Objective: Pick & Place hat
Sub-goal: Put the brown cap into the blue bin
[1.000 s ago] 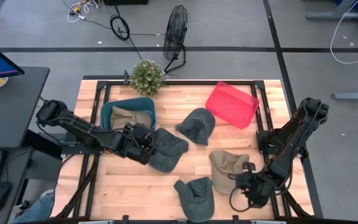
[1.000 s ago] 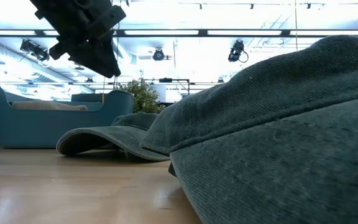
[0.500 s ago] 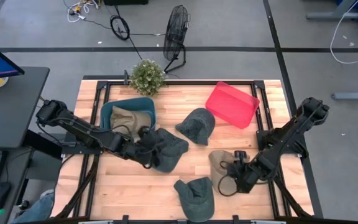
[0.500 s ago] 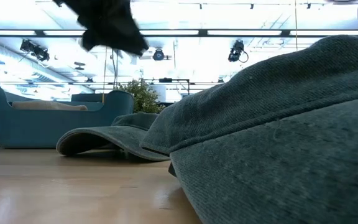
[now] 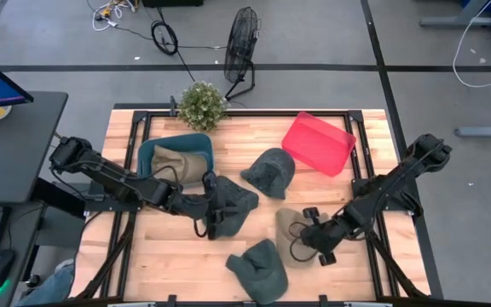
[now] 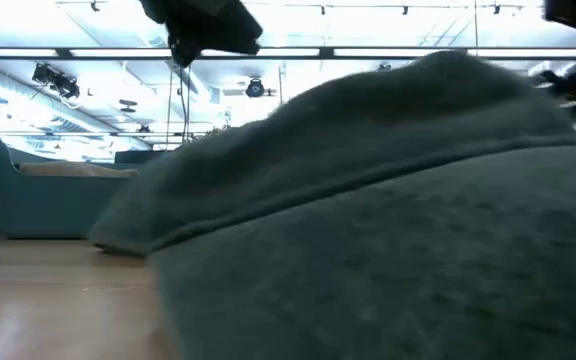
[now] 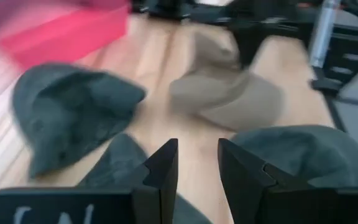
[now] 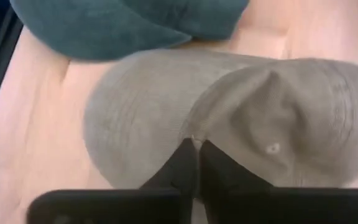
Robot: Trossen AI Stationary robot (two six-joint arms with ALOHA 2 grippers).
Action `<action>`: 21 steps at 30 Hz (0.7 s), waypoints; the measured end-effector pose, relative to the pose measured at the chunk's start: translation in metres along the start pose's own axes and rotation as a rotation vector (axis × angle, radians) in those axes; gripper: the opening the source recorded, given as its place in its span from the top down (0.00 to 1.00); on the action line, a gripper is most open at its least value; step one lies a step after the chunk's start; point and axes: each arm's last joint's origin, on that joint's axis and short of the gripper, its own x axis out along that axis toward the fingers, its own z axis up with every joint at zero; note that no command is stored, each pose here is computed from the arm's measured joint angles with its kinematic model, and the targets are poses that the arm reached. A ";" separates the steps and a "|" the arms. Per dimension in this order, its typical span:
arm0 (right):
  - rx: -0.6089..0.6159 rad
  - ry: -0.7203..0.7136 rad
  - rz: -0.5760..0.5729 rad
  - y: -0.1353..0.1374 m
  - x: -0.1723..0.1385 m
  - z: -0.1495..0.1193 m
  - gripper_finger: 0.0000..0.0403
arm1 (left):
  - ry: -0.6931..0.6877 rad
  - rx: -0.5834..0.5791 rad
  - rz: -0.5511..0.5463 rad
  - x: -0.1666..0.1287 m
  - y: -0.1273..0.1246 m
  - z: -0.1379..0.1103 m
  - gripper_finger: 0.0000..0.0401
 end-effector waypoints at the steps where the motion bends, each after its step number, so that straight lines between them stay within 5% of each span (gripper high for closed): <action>1: -0.009 -0.007 -0.006 -0.003 -0.001 0.003 0.97 | -0.011 0.021 -0.023 0.000 -0.001 0.002 0.71; 9: -0.165 -0.156 -0.080 -0.032 -0.022 0.057 0.98 | -0.167 0.138 -0.209 0.005 -0.004 0.020 0.71; 13: -0.218 -0.220 -0.103 -0.052 -0.035 0.081 0.98 | -0.181 0.204 -0.207 0.014 -0.003 0.018 0.71; 21: -0.239 -0.218 -0.109 -0.086 -0.034 0.086 0.99 | -0.198 0.269 -0.174 0.025 0.005 0.019 0.68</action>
